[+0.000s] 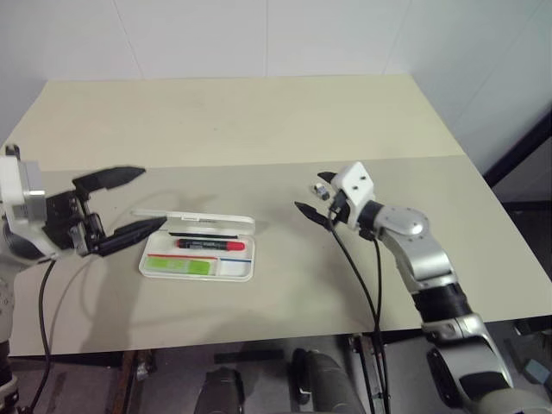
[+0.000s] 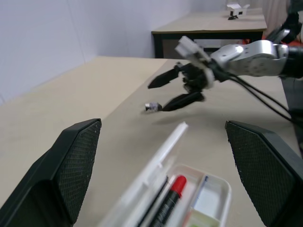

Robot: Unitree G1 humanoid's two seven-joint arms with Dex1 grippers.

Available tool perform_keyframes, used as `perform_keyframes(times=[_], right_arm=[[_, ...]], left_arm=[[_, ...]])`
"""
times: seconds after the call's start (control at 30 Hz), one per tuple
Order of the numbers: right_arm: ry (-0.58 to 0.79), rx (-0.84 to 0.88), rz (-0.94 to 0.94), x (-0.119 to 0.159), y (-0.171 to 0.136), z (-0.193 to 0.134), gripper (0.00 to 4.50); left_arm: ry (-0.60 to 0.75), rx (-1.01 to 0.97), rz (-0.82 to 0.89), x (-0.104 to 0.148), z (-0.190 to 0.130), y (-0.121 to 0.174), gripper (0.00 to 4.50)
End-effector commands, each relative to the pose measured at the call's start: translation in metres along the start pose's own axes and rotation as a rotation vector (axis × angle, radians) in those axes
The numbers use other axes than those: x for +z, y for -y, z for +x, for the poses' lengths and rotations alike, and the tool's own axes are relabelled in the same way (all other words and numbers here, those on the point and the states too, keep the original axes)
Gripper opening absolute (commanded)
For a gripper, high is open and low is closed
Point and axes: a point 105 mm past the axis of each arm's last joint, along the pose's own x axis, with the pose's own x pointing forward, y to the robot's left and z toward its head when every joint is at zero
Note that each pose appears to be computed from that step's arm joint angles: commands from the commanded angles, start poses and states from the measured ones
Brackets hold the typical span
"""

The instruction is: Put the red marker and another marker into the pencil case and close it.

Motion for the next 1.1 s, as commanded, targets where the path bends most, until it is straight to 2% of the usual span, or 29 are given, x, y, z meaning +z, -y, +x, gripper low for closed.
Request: perform_keyframes(times=[0.03,0.13,0.4,0.53,0.67,0.83,1.1], right_arm=[[-0.021,-0.088,-0.005,0.002,0.015,0.013,4.5],[-0.073,-0.1,-0.008,-0.006,0.018,0.019,4.5],[-0.035,-0.19,-0.015,-0.008,0.031,0.011,4.5],[-0.121,-0.207,0.025,-0.028,0.032,0.007,4.5],[-0.274,-0.199,0.118,-0.055,0.027,0.005,4.5],[-0.265,-0.191,0.168,-0.056,0.021,0.012,4.5],[-0.375,-0.184,0.333,-0.076,0.013,0.021,4.5]], left_arm=[[0.006,-0.02,-0.019,0.007,-0.013,0.004,4.47],[-0.026,-0.052,-0.064,0.001,-0.019,0.009,4.47],[-0.05,-0.119,-0.054,0.001,-0.024,0.013,4.47],[-0.042,-0.127,-0.036,0.001,-0.021,0.012,4.47],[-0.032,-0.13,-0.008,0.003,-0.018,0.007,4.47],[-0.03,-0.137,0.0,0.004,-0.015,0.006,4.47],[-0.019,-0.14,0.01,0.005,-0.012,0.006,4.47]])
